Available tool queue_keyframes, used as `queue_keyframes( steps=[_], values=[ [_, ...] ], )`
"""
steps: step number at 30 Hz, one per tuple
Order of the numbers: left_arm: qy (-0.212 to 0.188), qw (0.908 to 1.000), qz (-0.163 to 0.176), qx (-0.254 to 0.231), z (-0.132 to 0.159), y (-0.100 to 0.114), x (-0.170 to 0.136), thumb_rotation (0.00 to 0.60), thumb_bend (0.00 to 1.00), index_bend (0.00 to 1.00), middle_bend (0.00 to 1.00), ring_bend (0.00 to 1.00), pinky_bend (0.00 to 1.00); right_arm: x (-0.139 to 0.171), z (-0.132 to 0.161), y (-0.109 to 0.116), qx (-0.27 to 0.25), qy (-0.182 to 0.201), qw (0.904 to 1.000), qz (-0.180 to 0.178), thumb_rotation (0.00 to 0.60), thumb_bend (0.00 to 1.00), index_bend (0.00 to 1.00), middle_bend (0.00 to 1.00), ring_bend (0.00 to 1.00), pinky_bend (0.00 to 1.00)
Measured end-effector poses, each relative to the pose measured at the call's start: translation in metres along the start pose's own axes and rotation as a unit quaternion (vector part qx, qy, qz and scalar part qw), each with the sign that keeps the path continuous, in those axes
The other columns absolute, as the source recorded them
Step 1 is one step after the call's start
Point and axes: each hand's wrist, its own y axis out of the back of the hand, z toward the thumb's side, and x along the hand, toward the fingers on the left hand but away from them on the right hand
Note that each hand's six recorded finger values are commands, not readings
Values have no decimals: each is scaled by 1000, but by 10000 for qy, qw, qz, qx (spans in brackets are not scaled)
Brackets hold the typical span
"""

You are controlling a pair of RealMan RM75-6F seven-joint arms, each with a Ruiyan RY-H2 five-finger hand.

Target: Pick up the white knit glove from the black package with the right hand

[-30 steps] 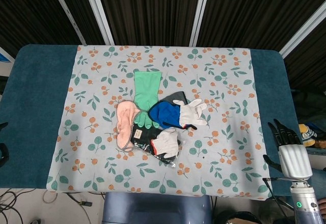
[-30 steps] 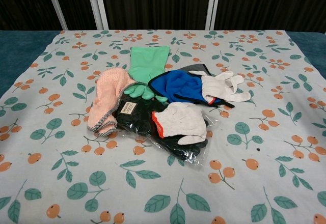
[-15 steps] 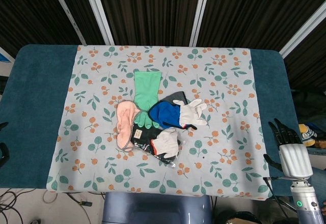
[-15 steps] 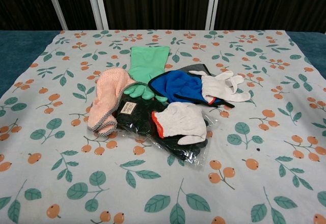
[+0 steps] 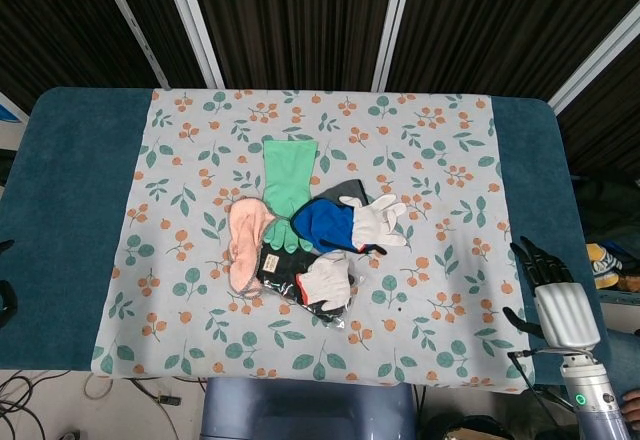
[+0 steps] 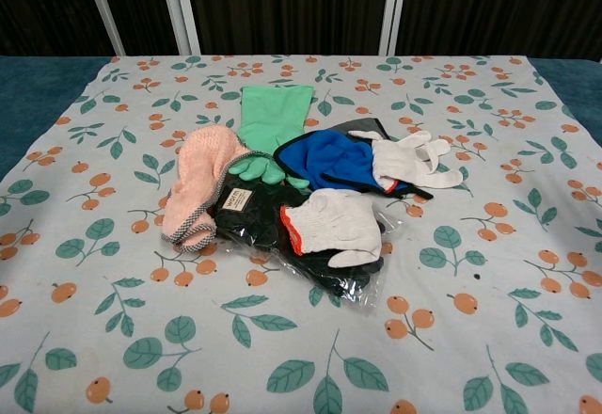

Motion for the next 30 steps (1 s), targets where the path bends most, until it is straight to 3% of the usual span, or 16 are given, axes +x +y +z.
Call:
queue_keyframes(
  steps=[3, 12, 18, 30],
  values=[
    [-47, 10000, -29, 15, 2, -1, -1, 600, 695, 181, 65, 83, 29, -14, 9, -2, -179, 209, 9994, 226, 600, 243, 0, 46, 142, 185],
    [35, 10000, -23, -50, -1, 0, 0, 600, 695, 181, 65, 83, 28, -66, 66, -9, 127, 970, 9926, 725, 600, 244, 0, 124, 142, 184],
    [45, 10000, -50, -49, -1, -1, 0, 600, 695, 181, 65, 83, 28, -85, 93, -18, 299, 1212, 9882, 890, 600, 244, 19, 136, 146, 185],
    [92, 9999, -63, -68, -2, -1, 1, 600, 695, 181, 65, 83, 28, -110, 153, -57, 126, 1570, 9810, 1137, 600, 244, 106, 213, 212, 185]
  ],
)
